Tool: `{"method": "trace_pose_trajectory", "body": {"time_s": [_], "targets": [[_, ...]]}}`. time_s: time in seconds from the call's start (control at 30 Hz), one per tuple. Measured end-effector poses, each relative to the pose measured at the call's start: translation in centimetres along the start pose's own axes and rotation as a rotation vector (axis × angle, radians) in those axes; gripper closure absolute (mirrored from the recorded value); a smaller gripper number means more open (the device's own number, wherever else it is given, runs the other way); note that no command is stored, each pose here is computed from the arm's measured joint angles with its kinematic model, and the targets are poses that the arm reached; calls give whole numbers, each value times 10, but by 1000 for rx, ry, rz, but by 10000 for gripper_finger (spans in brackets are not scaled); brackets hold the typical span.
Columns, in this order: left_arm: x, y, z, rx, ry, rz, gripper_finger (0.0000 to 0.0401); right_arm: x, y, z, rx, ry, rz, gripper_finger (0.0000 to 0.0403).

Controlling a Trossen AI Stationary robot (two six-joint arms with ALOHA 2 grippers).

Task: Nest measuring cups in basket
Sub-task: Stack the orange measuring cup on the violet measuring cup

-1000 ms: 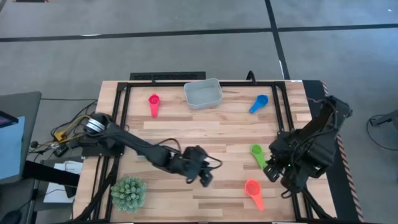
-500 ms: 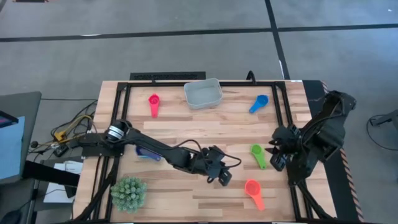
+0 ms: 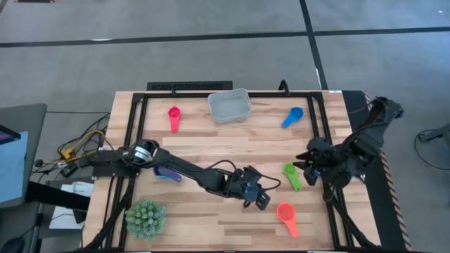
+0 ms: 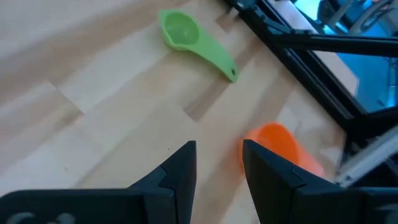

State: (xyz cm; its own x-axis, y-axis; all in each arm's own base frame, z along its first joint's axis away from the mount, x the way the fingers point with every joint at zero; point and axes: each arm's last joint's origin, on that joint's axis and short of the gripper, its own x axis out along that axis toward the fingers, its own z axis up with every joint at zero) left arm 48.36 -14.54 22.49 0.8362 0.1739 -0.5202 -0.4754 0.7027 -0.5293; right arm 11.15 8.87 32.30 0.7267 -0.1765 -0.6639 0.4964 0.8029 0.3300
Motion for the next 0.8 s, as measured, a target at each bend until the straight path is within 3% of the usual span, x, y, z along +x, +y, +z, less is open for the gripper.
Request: {"method": "trace_pose_trajectory", "body": {"time_s": [0.17, 0.37, 0.6, 0.8], "targets": [[5, 7, 10, -2, -27, 21, 283, 2, -20, -16, 34, 37, 46, 227], [9, 9, 22, -41, -82, 6, 283, -17, -30, -21, 77, 67, 231, 227], [12, 11, 33, -54, -161, 5, 283, -33, -19, -19, 108, -22, 421, 229], [18, 10, 32, -87, -194, -25, 283, -37, -4, -21, 90, -69, 494, 225]]}}
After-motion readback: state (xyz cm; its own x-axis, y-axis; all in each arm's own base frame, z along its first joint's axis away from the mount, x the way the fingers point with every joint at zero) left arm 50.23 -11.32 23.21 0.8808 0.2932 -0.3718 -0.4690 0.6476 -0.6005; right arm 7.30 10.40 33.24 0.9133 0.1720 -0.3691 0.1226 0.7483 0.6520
